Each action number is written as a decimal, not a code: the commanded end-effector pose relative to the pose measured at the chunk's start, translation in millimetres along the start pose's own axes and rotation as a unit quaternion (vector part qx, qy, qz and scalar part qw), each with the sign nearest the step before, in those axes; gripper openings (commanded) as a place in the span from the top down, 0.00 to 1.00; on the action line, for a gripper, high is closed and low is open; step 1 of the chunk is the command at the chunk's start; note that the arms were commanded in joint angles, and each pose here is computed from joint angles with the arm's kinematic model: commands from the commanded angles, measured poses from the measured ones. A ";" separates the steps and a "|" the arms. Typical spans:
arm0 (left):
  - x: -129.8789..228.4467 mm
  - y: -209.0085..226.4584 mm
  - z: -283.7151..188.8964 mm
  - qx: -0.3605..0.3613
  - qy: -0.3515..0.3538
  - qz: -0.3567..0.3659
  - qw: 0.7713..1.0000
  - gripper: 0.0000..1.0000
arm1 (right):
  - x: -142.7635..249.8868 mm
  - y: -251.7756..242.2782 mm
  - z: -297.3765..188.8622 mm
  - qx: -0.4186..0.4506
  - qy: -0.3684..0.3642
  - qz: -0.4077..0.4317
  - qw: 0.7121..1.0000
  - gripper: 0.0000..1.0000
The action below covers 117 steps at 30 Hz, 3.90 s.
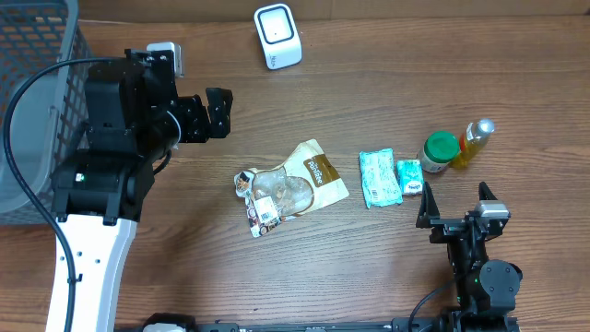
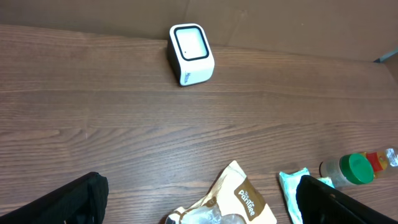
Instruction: Scan the item barcode
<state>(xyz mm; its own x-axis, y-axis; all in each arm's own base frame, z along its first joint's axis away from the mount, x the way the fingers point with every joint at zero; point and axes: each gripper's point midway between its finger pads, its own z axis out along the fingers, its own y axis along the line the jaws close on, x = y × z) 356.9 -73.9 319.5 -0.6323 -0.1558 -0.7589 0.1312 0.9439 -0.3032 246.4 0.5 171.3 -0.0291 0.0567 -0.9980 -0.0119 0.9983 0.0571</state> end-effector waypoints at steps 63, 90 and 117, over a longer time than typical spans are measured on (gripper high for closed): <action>109.0 43.4 -20.4 -0.007 -0.347 0.123 0.930 0.00 | 1.6 -2.7 0.1 0.007 -0.002 0.003 1.000 0.00; 160.0 96.7 -21.8 -0.093 -0.338 0.086 0.933 0.01 | 1.6 -2.7 0.1 0.007 -0.003 0.003 1.000 0.00; 181.0 114.8 -15.3 -0.137 -0.295 0.093 0.941 0.00 | 1.6 -2.7 0.1 0.007 -0.002 0.003 1.000 0.00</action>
<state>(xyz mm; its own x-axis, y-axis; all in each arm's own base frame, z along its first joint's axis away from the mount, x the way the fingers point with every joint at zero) 246.3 8.9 154.9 -0.0826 -0.0676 -0.9943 -0.0478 0.9968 -0.0638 246.4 0.4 171.3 -0.0291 0.0598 -0.9978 -0.0114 0.9981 0.0601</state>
